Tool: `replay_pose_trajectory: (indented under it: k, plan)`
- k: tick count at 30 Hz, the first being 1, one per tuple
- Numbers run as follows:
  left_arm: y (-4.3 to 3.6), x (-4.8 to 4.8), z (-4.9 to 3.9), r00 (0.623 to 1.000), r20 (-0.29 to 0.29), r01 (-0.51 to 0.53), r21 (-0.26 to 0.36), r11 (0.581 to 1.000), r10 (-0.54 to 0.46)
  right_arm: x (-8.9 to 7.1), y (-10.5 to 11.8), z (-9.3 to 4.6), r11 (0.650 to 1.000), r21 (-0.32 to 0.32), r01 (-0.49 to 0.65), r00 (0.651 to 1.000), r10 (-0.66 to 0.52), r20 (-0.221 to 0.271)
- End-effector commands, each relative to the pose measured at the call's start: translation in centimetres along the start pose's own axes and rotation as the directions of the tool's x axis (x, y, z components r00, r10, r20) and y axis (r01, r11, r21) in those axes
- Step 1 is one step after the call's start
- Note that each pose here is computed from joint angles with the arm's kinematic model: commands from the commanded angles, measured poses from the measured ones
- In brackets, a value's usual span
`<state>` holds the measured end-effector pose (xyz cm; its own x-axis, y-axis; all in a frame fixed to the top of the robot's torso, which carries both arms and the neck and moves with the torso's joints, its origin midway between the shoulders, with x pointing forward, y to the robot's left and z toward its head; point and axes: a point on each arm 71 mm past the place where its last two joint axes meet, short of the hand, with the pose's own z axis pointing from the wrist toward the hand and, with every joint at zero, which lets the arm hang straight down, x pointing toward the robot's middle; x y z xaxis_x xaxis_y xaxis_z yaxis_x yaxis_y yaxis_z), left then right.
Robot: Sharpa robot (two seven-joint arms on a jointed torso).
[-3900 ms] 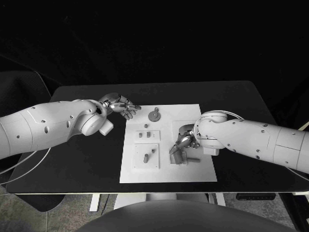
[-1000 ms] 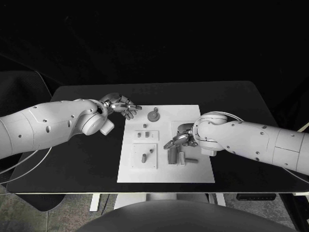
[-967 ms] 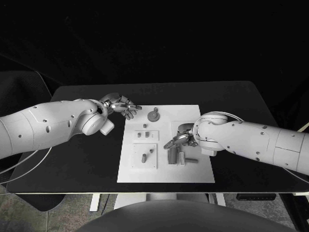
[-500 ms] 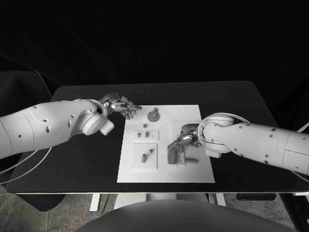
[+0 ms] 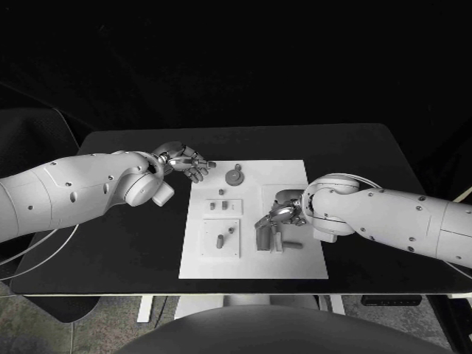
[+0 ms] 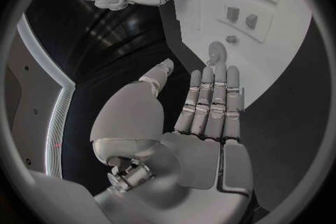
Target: Assemble the parts on the task board
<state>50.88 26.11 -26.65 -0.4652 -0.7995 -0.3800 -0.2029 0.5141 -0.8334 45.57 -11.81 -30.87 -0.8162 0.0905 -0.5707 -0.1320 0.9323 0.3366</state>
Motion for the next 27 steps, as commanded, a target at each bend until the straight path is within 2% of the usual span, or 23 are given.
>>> replay_pose_trajectory:
  k: [1, 6, 15, 21, 27]
  plan:
    - [-0.12, 0.1, 0.02, 1.0, -0.012, -0.004, 0.003, 1.0, 0.004, -0.1, 0.6, 0.1, 0.999, -0.033, -0.013, 1.0, 0.014, 0.016]
    - [-0.09, 0.11, 0.03, 1.0, -0.013, -0.005, -0.002, 1.0, 0.005, -0.4, 0.7, 0.4, 0.999, -0.033, -0.015, 1.0, 0.015, 0.023]
    - [-0.09, 0.12, 0.04, 1.0, -0.013, -0.005, -0.003, 1.0, 0.005, -0.3, 0.8, 0.6, 1.0, -0.024, 0.0, 1.0, 0.0, -0.006]
    - [-0.04, 0.06, 0.01, 1.0, -0.013, -0.005, -0.004, 1.0, 0.005, -0.6, 0.1, 0.5, 1.0, -0.016, -0.01, 1.0, 0.01, 0.016]
    - [-0.05, 0.01, -0.01, 1.0, -0.011, -0.007, -0.001, 1.0, 0.007, -1.1, -0.7, 0.0, 0.998, -0.045, -0.033, 0.996, 0.037, 0.085]
